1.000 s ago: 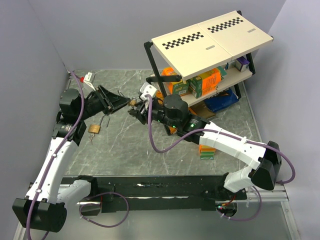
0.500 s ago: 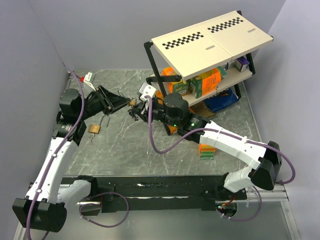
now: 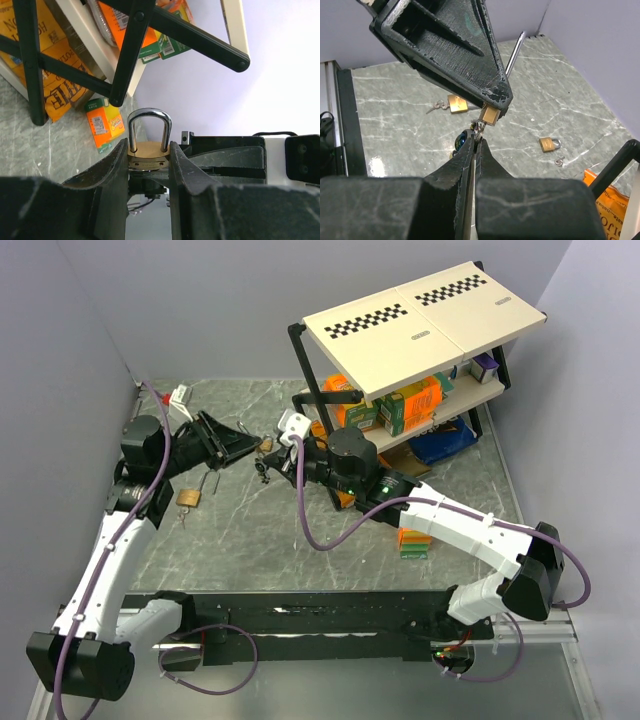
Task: Lock with the key
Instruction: Lock the lock, then place the lock at the center of the board.
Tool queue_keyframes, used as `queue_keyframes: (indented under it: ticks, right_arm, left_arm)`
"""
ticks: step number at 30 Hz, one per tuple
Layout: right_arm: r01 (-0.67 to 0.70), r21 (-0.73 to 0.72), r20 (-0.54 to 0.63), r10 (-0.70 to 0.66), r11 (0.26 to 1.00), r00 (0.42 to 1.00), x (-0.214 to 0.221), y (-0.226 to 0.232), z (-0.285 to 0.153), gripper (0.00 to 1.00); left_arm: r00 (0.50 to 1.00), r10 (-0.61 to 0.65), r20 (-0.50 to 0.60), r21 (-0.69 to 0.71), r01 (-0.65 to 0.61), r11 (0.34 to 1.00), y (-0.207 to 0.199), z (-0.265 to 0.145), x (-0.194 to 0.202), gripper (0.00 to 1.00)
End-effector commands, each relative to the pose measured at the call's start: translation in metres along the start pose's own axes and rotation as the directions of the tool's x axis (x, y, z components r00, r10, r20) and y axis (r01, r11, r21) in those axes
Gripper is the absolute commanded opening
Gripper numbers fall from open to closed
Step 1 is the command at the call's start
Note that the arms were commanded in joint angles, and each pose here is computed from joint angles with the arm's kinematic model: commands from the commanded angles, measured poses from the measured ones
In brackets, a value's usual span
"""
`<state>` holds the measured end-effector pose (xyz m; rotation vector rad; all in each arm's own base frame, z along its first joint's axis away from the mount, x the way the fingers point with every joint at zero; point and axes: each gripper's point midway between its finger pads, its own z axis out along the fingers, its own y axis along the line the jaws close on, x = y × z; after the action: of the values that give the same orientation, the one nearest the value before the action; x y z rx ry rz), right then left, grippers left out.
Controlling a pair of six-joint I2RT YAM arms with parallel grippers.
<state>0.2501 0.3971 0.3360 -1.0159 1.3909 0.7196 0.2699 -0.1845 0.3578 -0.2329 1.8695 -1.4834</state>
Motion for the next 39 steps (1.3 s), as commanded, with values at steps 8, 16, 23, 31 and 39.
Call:
queue_keyframes:
  ticks: [8, 16, 23, 31, 39]
  right_arm:
    - [0.019, -0.008, 0.025, -0.018, 1.0, 1.0, 0.005, 0.007, -0.039, 0.0]
    - [-0.008, -0.066, -0.001, 0.008, 0.998, 1.0, 0.012, 0.021, -0.053, 0.0]
    - [0.025, -0.137, -0.078, -0.036, 0.99, 0.996, 0.034, 0.033, -0.06, 0.0]
    - [0.037, -0.153, -0.101, -0.053, 0.987, 0.993, 0.035, 0.033, -0.056, 0.0]
    - [0.04, -0.136, -0.129, -0.057, 0.99, 0.99, 0.042, 0.029, -0.051, 0.0]
  left_arm:
    - [0.994, 0.052, 0.091, 0.03, -0.055, 0.998, -0.024, -0.005, -0.042, 0.01]
    - [0.961, 0.274, 0.034, -0.248, -0.258, 0.934, 0.046, 0.012, -0.071, 0.01]
    - [0.908, 0.326, -0.263, -0.551, -0.418, 0.722, 0.173, 0.028, -0.097, 0.01]
    - [0.875, 0.295, -0.385, -0.666, -0.485, 0.567, 0.267, 0.052, -0.128, 0.01]
    - [0.853, 0.229, -0.47, -0.727, -0.521, 0.447, 0.343, 0.066, -0.144, 0.01]
